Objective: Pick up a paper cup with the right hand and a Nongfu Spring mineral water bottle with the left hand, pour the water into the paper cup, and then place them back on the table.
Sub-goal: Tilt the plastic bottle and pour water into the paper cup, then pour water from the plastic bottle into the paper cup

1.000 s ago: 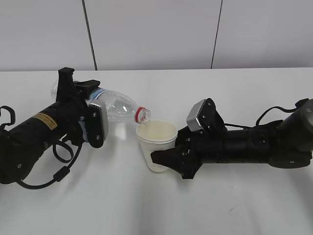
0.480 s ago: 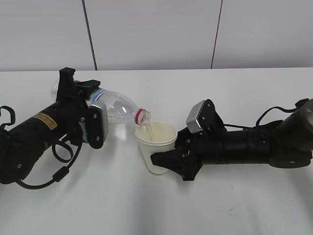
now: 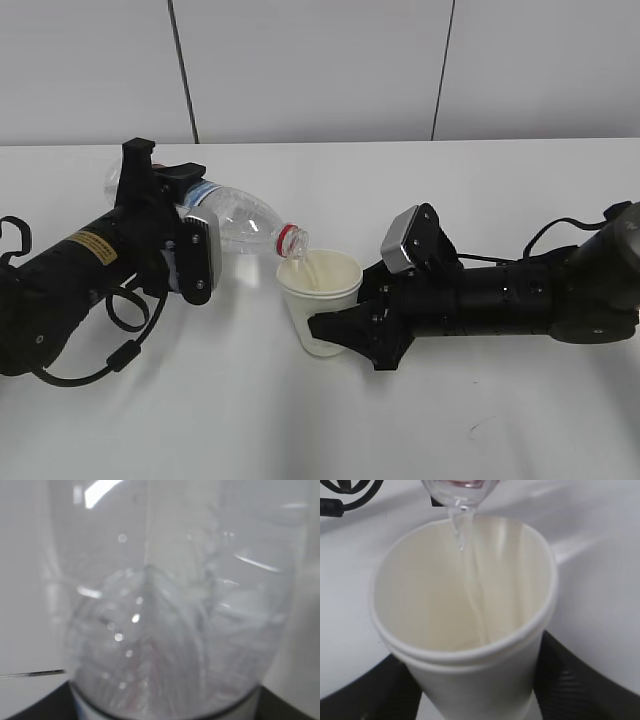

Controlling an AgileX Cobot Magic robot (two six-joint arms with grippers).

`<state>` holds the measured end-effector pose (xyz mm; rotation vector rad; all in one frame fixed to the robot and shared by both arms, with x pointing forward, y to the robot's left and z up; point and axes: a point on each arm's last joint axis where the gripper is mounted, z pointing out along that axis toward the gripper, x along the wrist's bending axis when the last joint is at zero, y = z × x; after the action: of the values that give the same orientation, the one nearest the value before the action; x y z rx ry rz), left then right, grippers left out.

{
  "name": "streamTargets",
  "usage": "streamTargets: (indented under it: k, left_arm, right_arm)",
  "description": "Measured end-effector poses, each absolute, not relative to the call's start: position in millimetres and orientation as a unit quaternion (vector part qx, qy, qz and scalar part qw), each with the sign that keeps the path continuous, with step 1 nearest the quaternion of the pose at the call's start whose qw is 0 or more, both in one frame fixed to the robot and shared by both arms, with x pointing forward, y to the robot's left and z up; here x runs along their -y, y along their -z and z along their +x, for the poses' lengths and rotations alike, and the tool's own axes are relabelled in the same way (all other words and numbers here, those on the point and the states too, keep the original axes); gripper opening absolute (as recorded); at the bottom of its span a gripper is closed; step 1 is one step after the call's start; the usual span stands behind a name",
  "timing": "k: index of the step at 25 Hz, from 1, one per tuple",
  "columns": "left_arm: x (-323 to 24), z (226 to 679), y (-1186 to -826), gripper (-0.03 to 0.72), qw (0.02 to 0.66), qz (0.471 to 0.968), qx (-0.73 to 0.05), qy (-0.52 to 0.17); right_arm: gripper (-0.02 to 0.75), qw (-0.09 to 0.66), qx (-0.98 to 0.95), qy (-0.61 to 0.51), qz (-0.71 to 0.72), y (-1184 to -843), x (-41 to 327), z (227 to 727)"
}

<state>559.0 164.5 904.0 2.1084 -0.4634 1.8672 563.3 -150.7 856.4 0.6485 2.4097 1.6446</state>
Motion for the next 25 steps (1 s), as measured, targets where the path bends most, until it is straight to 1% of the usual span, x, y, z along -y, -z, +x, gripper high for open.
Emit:
streamTargets:
  k: [25]
  left_arm:
    - [-164.5, 559.1, -904.5, 0.344, 0.135, 0.727, 0.17, -0.651]
  right_arm:
    - [0.461, 0.077, -0.805, -0.547, 0.217, -856.1, 150.9, 563.3]
